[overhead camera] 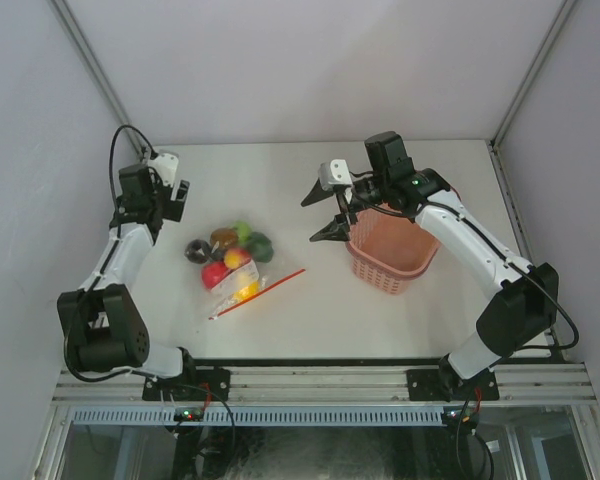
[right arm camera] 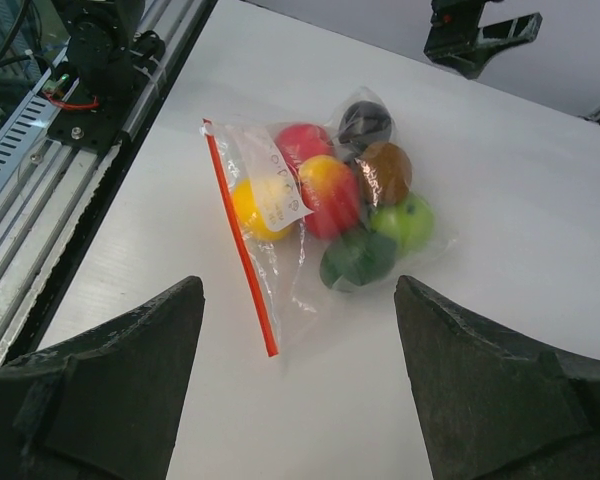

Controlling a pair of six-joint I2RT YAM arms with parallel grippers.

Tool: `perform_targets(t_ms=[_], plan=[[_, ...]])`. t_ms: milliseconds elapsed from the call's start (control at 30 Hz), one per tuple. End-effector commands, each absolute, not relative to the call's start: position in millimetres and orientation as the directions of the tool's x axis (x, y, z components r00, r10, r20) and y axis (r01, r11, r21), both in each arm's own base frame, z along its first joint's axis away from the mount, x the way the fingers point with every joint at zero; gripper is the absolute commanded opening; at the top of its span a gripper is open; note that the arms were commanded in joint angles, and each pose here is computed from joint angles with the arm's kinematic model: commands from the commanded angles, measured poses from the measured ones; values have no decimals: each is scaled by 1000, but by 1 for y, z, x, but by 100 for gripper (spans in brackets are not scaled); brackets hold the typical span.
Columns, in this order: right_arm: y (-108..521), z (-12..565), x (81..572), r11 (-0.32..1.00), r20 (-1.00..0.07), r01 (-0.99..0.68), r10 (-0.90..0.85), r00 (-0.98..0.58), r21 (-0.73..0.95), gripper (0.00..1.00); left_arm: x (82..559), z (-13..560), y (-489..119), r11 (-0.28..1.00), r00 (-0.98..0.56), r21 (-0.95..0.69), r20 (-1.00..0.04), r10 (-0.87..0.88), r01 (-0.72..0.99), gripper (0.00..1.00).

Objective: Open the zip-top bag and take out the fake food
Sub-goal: Pick up the zipper food storage bag at the center of the board.

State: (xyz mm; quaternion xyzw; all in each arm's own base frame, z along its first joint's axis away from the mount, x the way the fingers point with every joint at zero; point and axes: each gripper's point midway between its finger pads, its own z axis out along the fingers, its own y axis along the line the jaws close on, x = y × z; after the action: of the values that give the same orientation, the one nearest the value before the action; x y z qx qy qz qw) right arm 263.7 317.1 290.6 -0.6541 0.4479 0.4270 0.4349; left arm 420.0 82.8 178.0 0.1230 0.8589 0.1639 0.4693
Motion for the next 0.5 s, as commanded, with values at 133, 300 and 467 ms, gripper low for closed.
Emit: perform_targets(t_ms=[133,300,467], plan=[[319,310,267,-204,-940,-947,-186,285,-247,78,379,215,143,860,-550,431,-804,229,-273,99],[317,312,275,-187,-938,-948,-187,292,-257,78,355,201,156,851,-589,419,-790,170,-316,100],[317,309,278,-178,-936,-949,-196,294,-261,79,336,196,166,847,-581,401,-802,140,-348,100]])
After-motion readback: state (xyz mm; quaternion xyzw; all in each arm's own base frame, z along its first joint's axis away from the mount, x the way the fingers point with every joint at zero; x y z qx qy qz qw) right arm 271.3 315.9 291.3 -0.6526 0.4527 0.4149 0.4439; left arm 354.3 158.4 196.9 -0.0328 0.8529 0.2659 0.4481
